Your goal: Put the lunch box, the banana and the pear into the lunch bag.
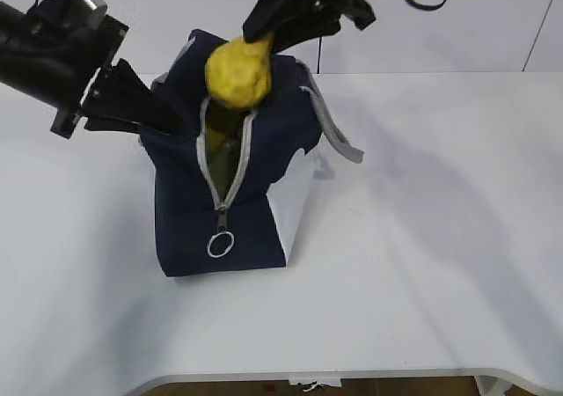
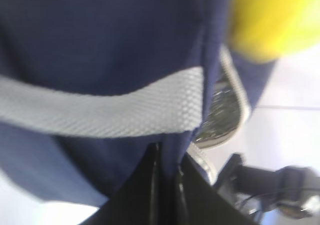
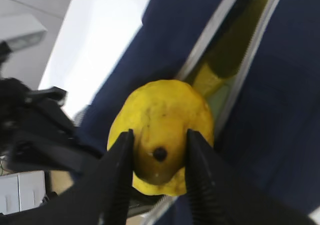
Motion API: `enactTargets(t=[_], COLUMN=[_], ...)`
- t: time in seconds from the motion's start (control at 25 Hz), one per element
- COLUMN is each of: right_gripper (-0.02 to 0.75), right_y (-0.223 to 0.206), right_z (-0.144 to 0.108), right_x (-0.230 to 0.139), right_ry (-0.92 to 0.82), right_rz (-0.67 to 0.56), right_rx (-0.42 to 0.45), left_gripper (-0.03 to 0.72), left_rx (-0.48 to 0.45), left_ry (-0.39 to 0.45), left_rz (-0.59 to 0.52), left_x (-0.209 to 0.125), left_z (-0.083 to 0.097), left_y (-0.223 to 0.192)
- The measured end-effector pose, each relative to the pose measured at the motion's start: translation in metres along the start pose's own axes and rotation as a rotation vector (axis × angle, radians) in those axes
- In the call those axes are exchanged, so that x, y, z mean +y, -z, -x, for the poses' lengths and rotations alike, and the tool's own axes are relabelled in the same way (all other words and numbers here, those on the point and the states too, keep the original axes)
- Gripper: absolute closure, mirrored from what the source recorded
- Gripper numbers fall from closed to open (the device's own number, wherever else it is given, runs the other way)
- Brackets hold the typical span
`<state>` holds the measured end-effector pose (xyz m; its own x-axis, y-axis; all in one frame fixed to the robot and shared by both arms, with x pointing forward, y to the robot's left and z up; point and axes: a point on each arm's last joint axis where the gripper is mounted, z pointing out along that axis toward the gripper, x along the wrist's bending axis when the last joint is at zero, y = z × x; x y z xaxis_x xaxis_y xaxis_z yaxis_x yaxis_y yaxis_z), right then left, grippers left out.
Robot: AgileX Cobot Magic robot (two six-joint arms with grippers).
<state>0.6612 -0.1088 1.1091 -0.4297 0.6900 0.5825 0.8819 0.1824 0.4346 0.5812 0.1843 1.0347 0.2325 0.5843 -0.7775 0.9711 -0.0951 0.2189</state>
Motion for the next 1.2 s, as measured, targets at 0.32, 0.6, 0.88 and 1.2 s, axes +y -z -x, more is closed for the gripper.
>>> enactTargets(t=[0.32, 0.6, 0.88, 1.2], right_gripper=[0.309, 0.169, 0.167, 0.166], right_y=[-0.041, -0.021, 0.019, -0.012], right_z=[0.026, 0.018, 0.016, 0.031], right_x=[-0.004, -0.003, -0.003, -0.004], right_ry=[-0.041, 0.018, 0.072, -0.016], right_rz=[-0.082, -0.053, -0.004, -0.057], right_rx=[-0.016, -0.090, -0.356, -0.280], left_gripper=[0.692, 0.692, 0.692, 0.692], left_rx=[-0.048, -0.026, 0.043, 0.046], left_ry=[0.023, 0.013, -0.018, -0.019], left_rz=[0.026, 0.014, -0.023, -0.025], left_x=[0.002, 0.001, -0.002, -0.002], left_z=[0.004, 0.002, -0.004, -0.004], left_y=[0.000, 0.000, 0.000, 0.000])
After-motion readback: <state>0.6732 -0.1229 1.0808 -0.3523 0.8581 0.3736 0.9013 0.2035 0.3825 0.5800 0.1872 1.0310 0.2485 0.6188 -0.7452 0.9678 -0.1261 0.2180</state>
